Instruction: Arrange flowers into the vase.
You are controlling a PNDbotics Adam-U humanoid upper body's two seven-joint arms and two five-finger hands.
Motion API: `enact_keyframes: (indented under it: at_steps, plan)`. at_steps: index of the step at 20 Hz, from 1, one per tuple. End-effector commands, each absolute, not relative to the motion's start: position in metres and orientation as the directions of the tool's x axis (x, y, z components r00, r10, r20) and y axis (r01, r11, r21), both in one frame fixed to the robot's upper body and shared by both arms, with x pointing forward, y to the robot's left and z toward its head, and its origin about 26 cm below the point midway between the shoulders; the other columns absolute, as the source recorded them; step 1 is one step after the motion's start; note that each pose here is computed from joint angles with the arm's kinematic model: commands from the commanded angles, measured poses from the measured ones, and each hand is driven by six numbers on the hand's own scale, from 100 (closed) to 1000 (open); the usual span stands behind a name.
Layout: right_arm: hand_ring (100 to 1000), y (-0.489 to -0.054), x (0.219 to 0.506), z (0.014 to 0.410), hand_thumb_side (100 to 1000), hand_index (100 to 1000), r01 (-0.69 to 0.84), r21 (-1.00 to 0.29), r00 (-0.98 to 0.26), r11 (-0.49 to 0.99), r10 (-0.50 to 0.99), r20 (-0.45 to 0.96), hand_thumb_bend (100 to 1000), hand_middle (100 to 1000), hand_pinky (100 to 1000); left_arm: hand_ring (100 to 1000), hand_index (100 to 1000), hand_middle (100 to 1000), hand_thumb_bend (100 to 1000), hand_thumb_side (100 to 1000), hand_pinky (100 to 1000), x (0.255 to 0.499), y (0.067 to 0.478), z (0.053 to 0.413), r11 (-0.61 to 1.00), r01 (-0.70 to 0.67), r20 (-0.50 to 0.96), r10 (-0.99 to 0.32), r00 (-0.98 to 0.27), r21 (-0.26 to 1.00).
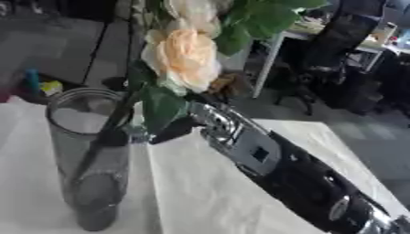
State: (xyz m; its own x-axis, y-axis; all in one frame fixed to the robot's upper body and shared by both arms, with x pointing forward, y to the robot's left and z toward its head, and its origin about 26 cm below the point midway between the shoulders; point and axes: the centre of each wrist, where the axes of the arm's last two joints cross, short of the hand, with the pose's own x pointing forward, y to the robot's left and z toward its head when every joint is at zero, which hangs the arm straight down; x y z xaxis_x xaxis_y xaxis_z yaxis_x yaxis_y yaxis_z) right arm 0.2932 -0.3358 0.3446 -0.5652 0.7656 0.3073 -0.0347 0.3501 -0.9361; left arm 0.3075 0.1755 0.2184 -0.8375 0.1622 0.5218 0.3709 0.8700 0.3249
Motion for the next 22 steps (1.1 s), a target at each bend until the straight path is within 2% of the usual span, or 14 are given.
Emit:
enact_keyframes:
  at_steps: [1, 10, 22]
  plan:
    - [1000, -0.34, 0.289, 0.355, 541, 1000, -0.047, -0.96, -0.553, 0.275, 0.794, 0.254, 1000, 913, 946, 558, 898, 812, 100, 1000, 564, 0.305, 0.174, 0.225, 0.865, 0.372, 0.498, 0.171, -0.85, 0.338]
    - [1000, -0.341, 0.287, 0.353, 541, 1000, -0.058, -0.965, -0.568, 0.255, 0.787, 0.242, 1000, 913, 948, 559, 898, 813, 100, 1000, 565, 0.305, 0.174, 0.225, 0.865, 0.373, 0.501, 0.171, -0.848, 0.337]
    - [1000, -0.357, 0.296, 0.345, 541, 1000, -0.041, -0.95, -0.503, 0.31, 0.815, 0.287, 1000, 898, 936, 559, 898, 814, 100, 1000, 563, 0.305, 0.178, 0.223, 0.876, 0.358, 0.503, 0.161, -0.849, 0.323]
